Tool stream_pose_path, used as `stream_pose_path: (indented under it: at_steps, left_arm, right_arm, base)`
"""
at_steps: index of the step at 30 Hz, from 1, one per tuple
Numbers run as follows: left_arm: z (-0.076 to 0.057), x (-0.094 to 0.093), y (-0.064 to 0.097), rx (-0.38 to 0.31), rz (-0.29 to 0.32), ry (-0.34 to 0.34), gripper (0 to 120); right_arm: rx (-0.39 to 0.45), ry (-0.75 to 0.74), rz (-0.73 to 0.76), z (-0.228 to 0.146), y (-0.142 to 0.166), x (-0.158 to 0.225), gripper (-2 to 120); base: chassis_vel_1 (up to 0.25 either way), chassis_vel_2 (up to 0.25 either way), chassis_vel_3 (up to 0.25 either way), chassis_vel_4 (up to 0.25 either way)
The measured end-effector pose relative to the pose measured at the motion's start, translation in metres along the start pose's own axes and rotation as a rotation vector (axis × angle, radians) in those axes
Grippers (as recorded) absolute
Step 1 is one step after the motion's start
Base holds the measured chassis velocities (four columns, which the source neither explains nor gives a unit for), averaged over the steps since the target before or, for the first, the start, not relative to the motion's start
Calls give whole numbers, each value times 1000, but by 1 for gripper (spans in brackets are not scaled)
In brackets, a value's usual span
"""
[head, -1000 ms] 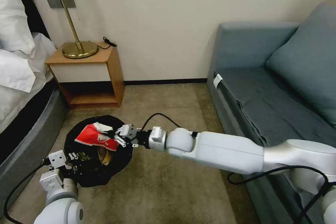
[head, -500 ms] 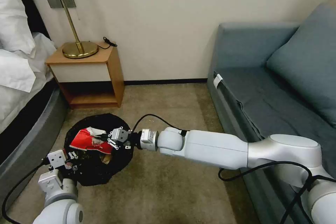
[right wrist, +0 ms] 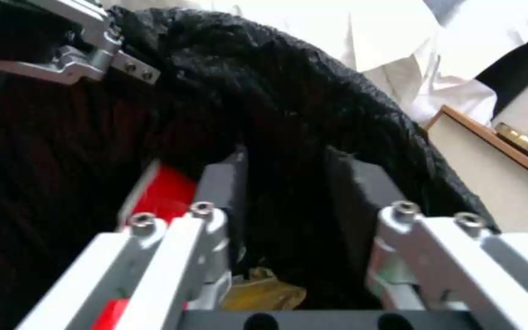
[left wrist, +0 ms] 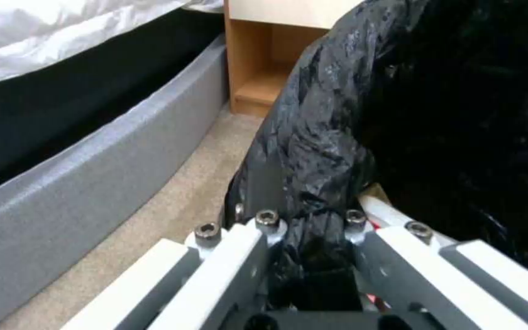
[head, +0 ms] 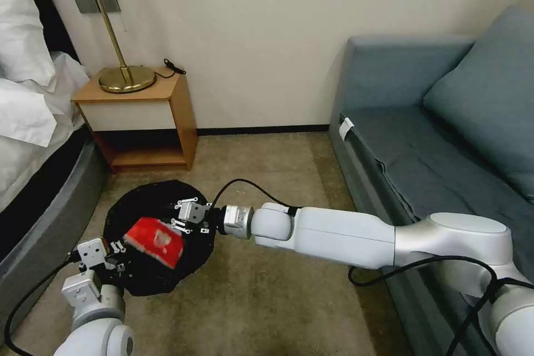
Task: Pick up the trash bin, then pick up the garbage on the floor and place it into the trash bin.
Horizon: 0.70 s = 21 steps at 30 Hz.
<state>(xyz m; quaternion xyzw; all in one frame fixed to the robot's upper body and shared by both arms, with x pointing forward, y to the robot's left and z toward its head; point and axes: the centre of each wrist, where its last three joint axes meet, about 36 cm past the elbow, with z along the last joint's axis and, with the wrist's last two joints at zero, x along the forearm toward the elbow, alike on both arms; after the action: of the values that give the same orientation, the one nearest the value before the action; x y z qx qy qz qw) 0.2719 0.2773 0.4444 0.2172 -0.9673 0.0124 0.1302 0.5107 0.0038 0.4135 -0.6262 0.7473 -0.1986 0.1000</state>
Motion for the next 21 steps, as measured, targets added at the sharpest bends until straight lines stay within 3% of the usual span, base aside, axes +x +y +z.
stream_pose_path:
  at_steps: [7,15,21]
  left_arm:
    - [1,-1,2,34,-5,25,3]
    - [-2,-4,4,184,-15,163,3]
    - [-3,-7,6,257,-22,234,3]
  right_arm:
    - [4,-12,24,-5,-6,3,63]
    - [10,-17,96,-12,-26,35,96]
    - [8,-4,151,-10,-35,62,100]
  base:
    - [0,0,0,0]
    - [0,0,0,0]
    - [0,0,0,0]
